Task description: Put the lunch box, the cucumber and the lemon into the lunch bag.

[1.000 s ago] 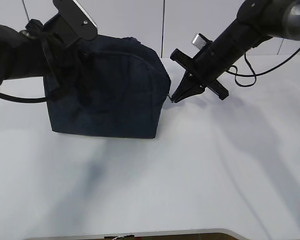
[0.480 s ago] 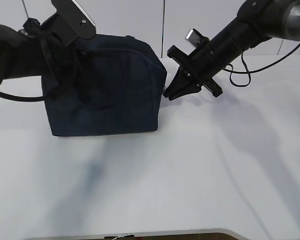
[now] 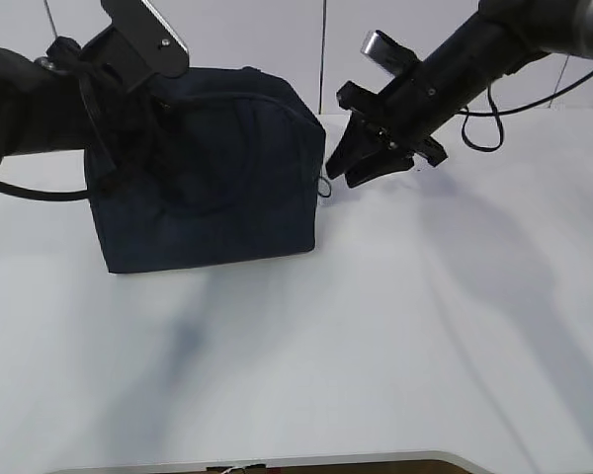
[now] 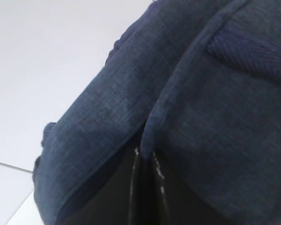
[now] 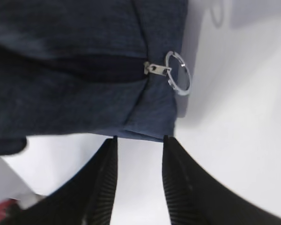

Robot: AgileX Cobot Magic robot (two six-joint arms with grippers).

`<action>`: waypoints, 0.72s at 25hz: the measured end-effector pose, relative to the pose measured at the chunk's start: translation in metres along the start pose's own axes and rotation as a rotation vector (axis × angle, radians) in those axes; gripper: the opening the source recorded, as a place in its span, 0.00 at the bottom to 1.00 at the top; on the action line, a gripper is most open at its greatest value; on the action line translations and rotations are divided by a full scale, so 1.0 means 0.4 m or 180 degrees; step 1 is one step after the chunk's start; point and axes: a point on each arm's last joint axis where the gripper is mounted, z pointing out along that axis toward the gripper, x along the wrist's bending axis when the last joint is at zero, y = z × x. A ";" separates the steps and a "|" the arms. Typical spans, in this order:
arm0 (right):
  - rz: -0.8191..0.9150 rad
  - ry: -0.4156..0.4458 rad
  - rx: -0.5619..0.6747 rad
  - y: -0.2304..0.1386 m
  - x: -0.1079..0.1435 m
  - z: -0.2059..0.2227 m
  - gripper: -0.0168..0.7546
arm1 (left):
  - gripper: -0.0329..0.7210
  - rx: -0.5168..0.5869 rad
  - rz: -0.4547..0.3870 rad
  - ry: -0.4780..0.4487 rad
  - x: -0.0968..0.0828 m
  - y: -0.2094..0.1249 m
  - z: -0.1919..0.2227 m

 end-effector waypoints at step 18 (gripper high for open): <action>-0.2006 -0.0873 0.0340 -0.002 -0.038 -0.042 0.39 | 0.45 -0.0164 0.0155 -0.0366 -0.019 0.016 -0.013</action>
